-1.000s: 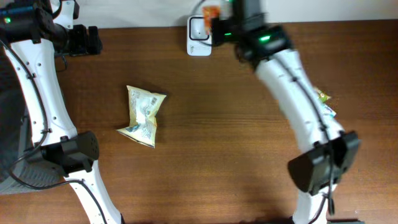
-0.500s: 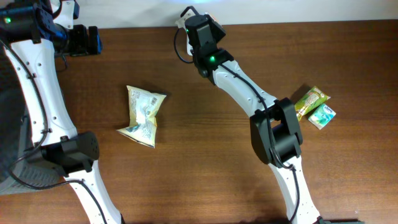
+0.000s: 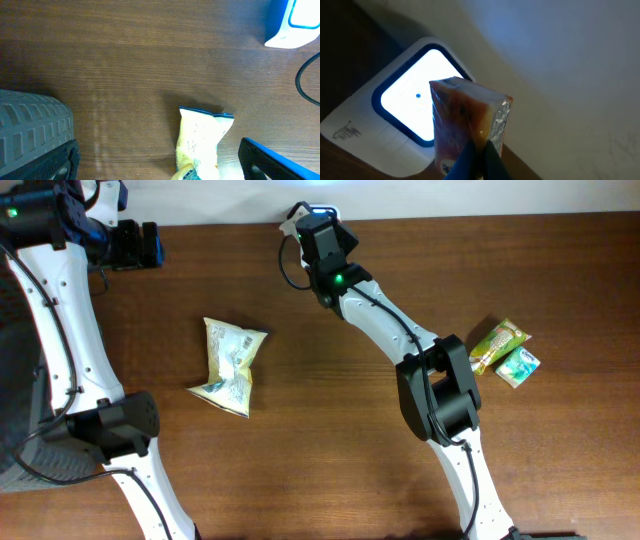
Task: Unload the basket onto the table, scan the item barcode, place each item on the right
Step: 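Carry the orange box up and hold it over the scanner window, then place the orange box beside the tea pouch at right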
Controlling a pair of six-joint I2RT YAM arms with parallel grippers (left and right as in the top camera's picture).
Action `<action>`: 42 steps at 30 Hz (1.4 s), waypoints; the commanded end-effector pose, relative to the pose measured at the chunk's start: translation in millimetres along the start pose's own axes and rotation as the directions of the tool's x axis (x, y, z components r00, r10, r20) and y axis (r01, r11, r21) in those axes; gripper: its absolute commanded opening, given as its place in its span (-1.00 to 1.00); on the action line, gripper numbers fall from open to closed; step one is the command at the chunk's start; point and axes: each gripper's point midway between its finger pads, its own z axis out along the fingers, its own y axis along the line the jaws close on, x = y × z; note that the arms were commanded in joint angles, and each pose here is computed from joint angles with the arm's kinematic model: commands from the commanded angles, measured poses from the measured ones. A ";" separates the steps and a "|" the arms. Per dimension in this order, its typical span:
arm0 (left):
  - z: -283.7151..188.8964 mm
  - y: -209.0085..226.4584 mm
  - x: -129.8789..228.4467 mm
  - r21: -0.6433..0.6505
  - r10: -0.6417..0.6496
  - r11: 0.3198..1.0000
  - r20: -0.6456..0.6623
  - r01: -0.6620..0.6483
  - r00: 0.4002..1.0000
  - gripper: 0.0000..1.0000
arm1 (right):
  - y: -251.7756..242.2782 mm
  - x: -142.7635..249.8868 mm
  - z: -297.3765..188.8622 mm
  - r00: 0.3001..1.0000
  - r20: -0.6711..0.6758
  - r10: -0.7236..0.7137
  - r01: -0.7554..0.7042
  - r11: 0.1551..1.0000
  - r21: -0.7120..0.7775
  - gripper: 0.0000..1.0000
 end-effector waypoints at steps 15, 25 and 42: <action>-4.4 -3.4 -1.7 0.010 0.013 1.000 0.013 -0.013 1.000 0.98 | -12.2 -79.7 -163.0 0.977 0.139 0.160 -0.074 0.873 -0.483 -0.92; -4.4 -3.4 -1.7 0.010 0.013 1.000 0.013 -0.013 1.000 0.98 | -91.1 177.7 -195.1 0.351 -0.784 0.513 -0.821 0.571 0.006 -0.93; -4.4 -3.4 -1.7 0.010 0.013 1.000 0.013 -0.013 1.000 0.98 | -62.0 353.9 -166.3 -0.026 -0.857 0.514 -0.873 0.405 0.270 -0.27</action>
